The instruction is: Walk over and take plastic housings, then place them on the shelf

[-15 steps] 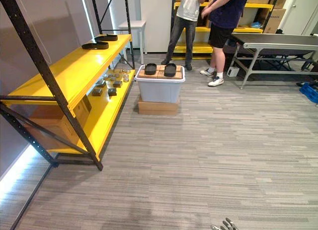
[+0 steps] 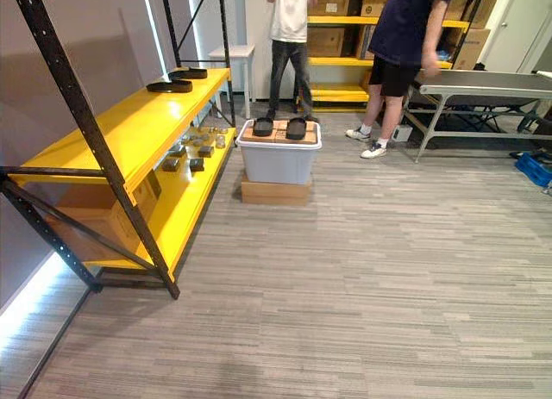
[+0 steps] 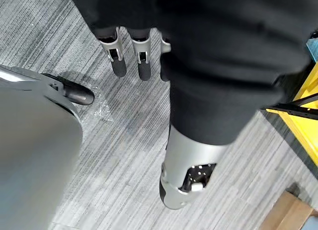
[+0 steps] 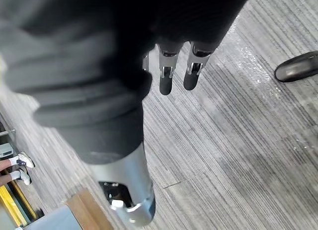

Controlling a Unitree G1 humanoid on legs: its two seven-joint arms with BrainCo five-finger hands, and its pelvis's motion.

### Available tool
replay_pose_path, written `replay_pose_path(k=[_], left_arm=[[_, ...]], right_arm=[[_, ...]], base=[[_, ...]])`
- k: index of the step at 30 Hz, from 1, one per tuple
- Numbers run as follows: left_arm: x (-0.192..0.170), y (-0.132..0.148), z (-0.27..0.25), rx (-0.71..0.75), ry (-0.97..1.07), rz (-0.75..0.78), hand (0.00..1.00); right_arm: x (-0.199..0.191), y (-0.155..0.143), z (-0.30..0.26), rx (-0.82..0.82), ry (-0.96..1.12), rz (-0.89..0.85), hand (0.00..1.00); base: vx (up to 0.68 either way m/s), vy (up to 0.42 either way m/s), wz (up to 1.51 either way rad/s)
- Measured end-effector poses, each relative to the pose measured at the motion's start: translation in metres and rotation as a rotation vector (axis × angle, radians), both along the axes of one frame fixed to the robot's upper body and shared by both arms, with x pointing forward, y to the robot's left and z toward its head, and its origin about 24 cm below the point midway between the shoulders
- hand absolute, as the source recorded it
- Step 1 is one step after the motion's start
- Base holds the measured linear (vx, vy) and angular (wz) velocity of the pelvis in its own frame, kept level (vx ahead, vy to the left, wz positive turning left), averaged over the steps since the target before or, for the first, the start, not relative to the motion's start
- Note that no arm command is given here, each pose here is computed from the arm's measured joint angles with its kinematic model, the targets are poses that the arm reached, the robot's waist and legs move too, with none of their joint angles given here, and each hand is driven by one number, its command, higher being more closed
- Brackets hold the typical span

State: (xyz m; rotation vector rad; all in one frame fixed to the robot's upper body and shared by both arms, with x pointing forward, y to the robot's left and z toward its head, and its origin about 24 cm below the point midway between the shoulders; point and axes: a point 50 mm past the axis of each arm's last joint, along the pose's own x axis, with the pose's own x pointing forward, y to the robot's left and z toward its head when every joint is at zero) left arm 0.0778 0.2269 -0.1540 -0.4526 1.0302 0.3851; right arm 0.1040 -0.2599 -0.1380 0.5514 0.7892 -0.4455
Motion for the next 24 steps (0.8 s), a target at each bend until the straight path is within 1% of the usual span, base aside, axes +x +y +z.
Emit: replay_pose_path(k=[15,20,24], left_arm=[[-0.001,0.0,-0.001,0.001,-0.002,-0.001,0.0],[-0.002,-0.001,-0.001,-0.004,0.002,0.002,0.0],[-0.003,-0.006,-0.003,-0.021,0.005,0.002,0.0]], right_arm=[[-0.004,0.007,-0.004,0.0,0.031,0.039,0.0],[-0.006,0.012,-0.008,0.026,0.066,0.049,0.0],[-0.004,0.014,-0.008,0.032,0.072,0.039,0.0]], base=[[-0.04,-0.011,-0.03],[-0.01,-0.003,-0.02],[-0.03,0.016,-0.07]])
